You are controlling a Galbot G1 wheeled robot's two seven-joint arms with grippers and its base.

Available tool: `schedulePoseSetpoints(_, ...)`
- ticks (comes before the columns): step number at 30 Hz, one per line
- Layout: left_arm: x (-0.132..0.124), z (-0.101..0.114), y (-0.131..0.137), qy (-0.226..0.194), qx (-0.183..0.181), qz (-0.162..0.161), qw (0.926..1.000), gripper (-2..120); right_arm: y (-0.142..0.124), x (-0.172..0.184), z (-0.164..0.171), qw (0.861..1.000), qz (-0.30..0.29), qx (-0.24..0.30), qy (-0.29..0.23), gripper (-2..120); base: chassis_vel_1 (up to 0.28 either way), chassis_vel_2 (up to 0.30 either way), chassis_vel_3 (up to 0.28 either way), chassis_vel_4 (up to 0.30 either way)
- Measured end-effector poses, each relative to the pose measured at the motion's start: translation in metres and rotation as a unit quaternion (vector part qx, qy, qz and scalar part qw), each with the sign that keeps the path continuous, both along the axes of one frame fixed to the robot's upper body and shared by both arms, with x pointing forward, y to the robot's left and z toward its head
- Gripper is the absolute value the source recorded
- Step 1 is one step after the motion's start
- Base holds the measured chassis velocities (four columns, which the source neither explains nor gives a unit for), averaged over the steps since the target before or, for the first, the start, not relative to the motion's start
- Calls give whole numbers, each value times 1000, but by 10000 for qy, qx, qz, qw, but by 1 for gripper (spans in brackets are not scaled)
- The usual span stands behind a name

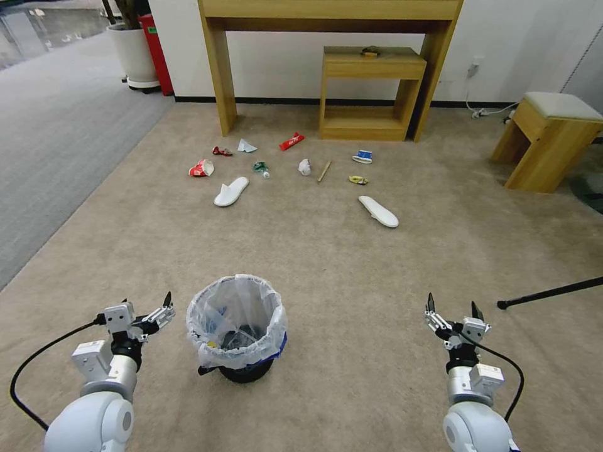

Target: Pick up the trash bin and place the garbage on the floor into it.

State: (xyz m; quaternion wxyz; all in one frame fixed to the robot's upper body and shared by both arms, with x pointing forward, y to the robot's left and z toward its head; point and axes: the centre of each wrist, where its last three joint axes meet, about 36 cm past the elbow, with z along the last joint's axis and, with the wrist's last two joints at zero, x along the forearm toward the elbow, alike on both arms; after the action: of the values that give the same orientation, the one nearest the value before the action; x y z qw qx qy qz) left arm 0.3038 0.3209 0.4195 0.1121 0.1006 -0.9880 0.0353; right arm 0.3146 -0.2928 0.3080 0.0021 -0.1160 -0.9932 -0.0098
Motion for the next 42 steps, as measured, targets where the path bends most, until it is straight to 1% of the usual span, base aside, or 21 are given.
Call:
schedulePoseSetpoints(2,-1,-5,-2,-83,36,62,9999,100,0,-1,0,10000,10,-11,2,100,0,0,0,0)
schedulePoseSetpoints(3,-1,-6,-2,-71,111,80,9999,100,1,-2,0,10000,15,-21,5,100,0,0,0,0)
schedulePoseSetpoints(4,-1,-6,-2,-71,111,80,9999,100,1,-2,0,10000,15,-21,5,100,0,0,0,0)
schedulePoseSetpoints(5,-1,-6,-1,-60,205,73,9997,100,1,-2,0,10000,19,-30,10,100,0,0,0,0)
schedulePoseSetpoints(6,-1,-6,-1,-60,205,73,9997,100,1,-2,0,10000,19,-30,10,100,0,0,0,0)
schedulePoseSetpoints(7,-2,-6,1,-35,347,20,9994,100,1,-3,0,10000,23,-37,14,100,0,0,0,0)
schedulePoseSetpoints(9,-4,-4,2,1,453,-59,9990,100,1,-5,0,10000,28,-56,15,100,0,0,0,0)
schedulePoseSetpoints(12,-5,-1,2,82,460,-115,9988,100,1,-6,-1,10000,29,-71,15,100,0,0,0,0)
schedulePoseSetpoints(15,-5,-1,2,67,476,-115,9988,100,2,-7,-1,10000,31,-79,9,100,0,0,0,0)
schedulePoseSetpoints(20,-4,-2,3,-63,589,4,9982,100,3,-7,-2,10000,40,-91,8,100,0,0,0,0)
schedulePoseSetpoints(25,-3,-4,6,-87,599,30,9982,100,3,-7,-2,9999,47,-94,6,100,0,0,0,0)
schedulePoseSetpoints(27,-3,-5,7,-85,584,-11,9983,100,3,-7,-1,9999,52,-99,4,100,0,0,0,0)
schedulePoseSetpoints(28,-3,-6,8,-89,526,-112,9985,100,2,-7,-1,9999,55,-108,2,100,0,0,0,0)
schedulePoseSetpoints(33,-2,-7,8,-66,443,-174,9988,100,1,-6,-1,9999,55,-118,8,100,0,0,0,0)
schedulePoseSetpoints(35,-2,-7,7,21,350,-207,9992,100,0,-6,-2,9999,57,-129,18,100,0,0,0,0)
schedulePoseSetpoints(36,-2,-6,8,185,287,-275,9990,100,-2,-6,-2,9999,57,-150,26,100,0,0,0,0)
schedulePoseSetpoints(37,-2,-6,8,185,287,-275,9990,100,-2,-6,-2,9999,57,-150,26,100,0,0,0,0)
schedulePoseSetpoints(38,-2,-4,8,323,273,-348,9985,100,-2,-6,-2,9998,62,-170,37,100,0,0,0,0)
schedulePoseSetpoints(40,2,6,13,616,329,-484,9964,100,-6,-7,-1,9997,92,-236,60,100,0,0,0,0)
schedulePoseSetpoints(41,2,6,13,616,329,-484,9964,100,-6,-7,-1,9997,92,-236,60,100,0,0,0,0)
schedulePoseSetpoints(42,5,14,18,816,394,-535,9944,100,-9,-8,0,9995,113,-279,74,100,0,0,0,0)
